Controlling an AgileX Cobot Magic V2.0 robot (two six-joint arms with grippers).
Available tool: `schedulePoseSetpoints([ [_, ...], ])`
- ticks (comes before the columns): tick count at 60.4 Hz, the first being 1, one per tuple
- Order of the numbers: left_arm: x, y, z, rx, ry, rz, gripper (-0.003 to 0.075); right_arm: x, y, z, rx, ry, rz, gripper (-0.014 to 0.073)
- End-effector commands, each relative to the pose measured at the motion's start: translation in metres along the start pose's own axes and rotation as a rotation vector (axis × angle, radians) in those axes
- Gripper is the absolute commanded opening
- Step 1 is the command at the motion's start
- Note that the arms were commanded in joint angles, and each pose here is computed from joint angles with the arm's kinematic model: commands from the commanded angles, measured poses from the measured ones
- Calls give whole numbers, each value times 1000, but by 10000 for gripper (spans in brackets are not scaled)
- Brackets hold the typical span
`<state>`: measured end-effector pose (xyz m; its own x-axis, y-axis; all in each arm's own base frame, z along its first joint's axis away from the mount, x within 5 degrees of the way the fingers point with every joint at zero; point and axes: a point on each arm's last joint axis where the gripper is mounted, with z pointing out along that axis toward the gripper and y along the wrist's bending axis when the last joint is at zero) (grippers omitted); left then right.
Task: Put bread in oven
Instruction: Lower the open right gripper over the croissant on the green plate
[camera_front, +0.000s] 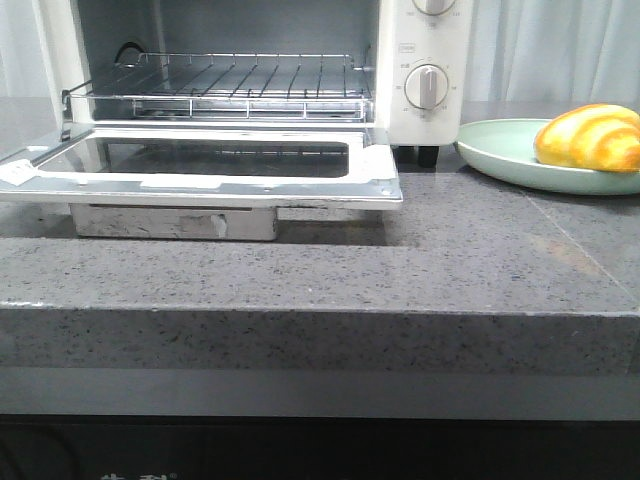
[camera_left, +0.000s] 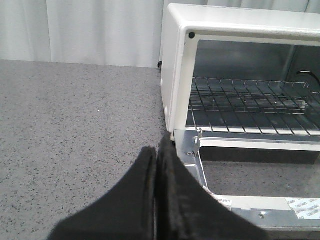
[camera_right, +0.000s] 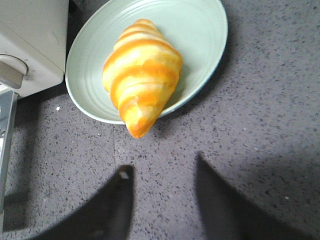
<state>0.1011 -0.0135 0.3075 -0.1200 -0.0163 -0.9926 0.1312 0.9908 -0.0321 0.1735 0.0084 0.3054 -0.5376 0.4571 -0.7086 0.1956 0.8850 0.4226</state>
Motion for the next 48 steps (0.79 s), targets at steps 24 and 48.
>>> schedulePoseSetpoints([
  [24, -12, 0, -1, -5, -63, -4, -20, -86, 5, 56, 7, -45, 164, 536],
  [48, -12, 0, -1, -5, -64, -4, -20, -100, 13, 118, -64, 168, 207, 539],
])
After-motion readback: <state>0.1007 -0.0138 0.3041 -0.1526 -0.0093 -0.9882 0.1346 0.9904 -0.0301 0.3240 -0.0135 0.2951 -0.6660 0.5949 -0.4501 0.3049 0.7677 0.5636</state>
